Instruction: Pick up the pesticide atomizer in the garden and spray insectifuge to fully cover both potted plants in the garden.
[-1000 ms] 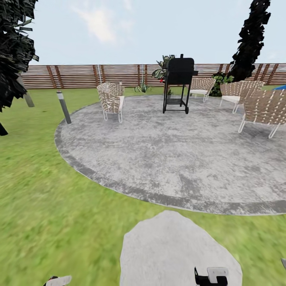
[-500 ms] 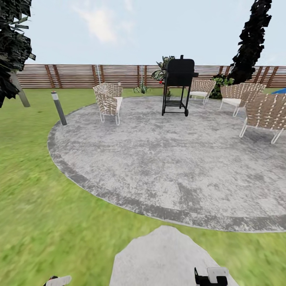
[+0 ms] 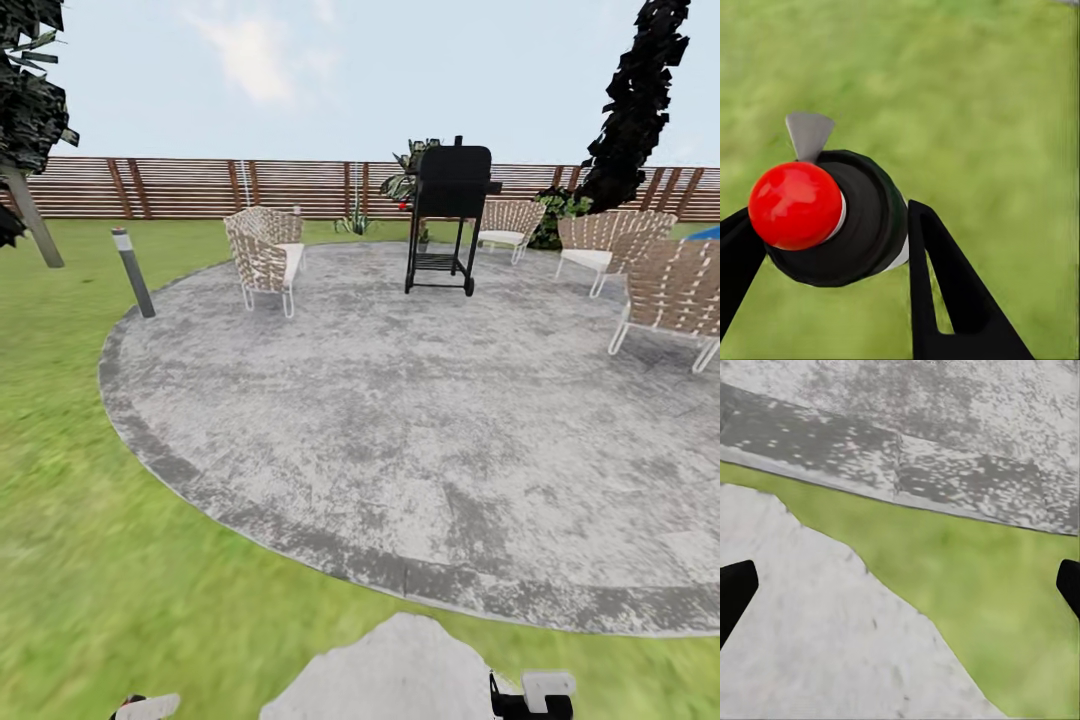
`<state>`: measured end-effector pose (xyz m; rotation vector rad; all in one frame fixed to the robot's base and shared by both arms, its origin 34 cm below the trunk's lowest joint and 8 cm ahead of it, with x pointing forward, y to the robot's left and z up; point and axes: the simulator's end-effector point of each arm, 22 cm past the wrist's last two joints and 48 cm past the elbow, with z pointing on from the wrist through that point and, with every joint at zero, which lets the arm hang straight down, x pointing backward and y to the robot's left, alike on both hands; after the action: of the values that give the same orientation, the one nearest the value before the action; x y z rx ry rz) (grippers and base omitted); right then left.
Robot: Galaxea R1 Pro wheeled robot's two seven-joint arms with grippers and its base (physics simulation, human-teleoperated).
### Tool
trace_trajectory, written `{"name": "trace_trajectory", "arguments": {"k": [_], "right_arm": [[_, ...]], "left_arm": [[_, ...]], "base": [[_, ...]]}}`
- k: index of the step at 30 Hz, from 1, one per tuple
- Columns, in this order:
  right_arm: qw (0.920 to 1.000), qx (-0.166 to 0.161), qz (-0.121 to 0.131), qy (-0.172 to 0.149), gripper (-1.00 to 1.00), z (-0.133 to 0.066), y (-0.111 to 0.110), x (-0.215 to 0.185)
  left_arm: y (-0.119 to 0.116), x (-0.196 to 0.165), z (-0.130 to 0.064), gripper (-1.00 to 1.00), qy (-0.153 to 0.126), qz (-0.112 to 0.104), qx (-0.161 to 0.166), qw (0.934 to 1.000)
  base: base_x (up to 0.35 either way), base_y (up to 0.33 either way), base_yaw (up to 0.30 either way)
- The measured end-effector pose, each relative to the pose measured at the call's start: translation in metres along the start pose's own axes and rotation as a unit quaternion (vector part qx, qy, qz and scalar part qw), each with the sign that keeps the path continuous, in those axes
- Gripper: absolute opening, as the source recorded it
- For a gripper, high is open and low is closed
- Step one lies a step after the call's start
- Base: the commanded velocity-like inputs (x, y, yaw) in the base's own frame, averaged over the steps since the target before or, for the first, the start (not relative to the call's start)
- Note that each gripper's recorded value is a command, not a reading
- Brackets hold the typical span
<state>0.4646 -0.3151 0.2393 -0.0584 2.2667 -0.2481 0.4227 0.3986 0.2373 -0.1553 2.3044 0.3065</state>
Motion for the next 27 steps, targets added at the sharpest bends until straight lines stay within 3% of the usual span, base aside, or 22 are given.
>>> {"name": "trace_trajectory", "arguments": {"k": [27], "right_arm": [[1.0000,0.000,0.000,0.000,1.00,0.0000,0.0001,0.0000]], "left_arm": [[-0.0003,0.0000,0.0000,-1.00,0.000,0.000,0.001,1.0000]], "base": [[0.335,-0.125,0.000]]}}
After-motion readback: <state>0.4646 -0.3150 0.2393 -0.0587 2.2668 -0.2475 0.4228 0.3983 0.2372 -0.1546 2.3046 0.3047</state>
